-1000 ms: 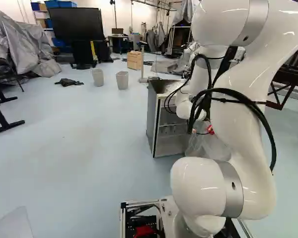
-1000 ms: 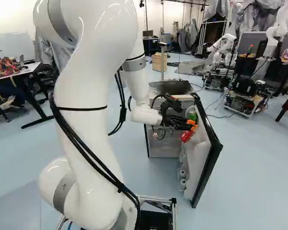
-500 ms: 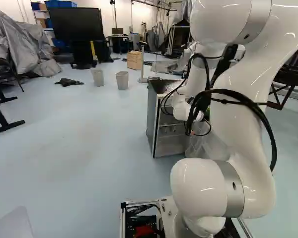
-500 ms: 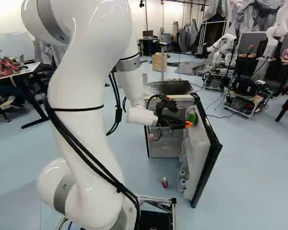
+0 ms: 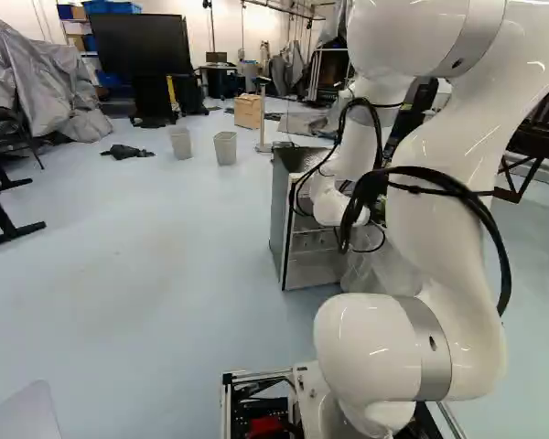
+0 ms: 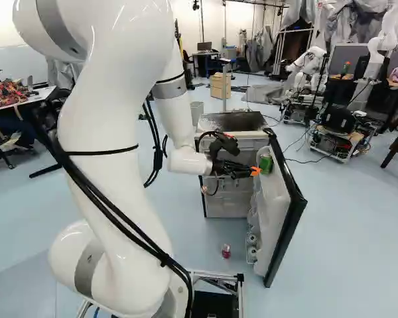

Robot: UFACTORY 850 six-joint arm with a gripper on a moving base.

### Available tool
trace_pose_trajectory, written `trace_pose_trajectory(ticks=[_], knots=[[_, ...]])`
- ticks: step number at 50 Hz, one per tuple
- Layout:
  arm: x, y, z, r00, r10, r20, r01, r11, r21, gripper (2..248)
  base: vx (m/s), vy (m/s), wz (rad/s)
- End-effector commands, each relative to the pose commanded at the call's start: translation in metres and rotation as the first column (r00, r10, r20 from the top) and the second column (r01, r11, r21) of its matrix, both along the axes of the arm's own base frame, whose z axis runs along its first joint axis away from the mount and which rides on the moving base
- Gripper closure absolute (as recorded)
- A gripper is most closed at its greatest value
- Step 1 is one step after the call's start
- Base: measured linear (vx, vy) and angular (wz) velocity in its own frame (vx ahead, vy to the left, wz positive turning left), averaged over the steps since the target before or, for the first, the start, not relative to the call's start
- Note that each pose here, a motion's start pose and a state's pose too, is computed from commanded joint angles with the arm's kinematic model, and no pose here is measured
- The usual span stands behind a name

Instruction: Grab a drink from the fridge

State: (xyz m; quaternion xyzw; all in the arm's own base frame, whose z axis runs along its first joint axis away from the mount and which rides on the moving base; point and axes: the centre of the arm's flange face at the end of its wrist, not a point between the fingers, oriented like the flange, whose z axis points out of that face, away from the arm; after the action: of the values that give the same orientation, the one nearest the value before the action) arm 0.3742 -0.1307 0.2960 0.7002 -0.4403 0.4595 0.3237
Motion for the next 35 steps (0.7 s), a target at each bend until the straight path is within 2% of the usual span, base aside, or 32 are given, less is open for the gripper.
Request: trace_pose_trajectory(ticks=[18,35], knots=[[-0.005,0.021,0.006,0.995,0.095,0.006,-0.095,0.994,-0.056,225,0.0,0.0,0.0],[-0.003,0.035,0.011,0.977,0.212,0.013,-0.21,0.972,-0.108,225,0.0,0.0,0.0]])
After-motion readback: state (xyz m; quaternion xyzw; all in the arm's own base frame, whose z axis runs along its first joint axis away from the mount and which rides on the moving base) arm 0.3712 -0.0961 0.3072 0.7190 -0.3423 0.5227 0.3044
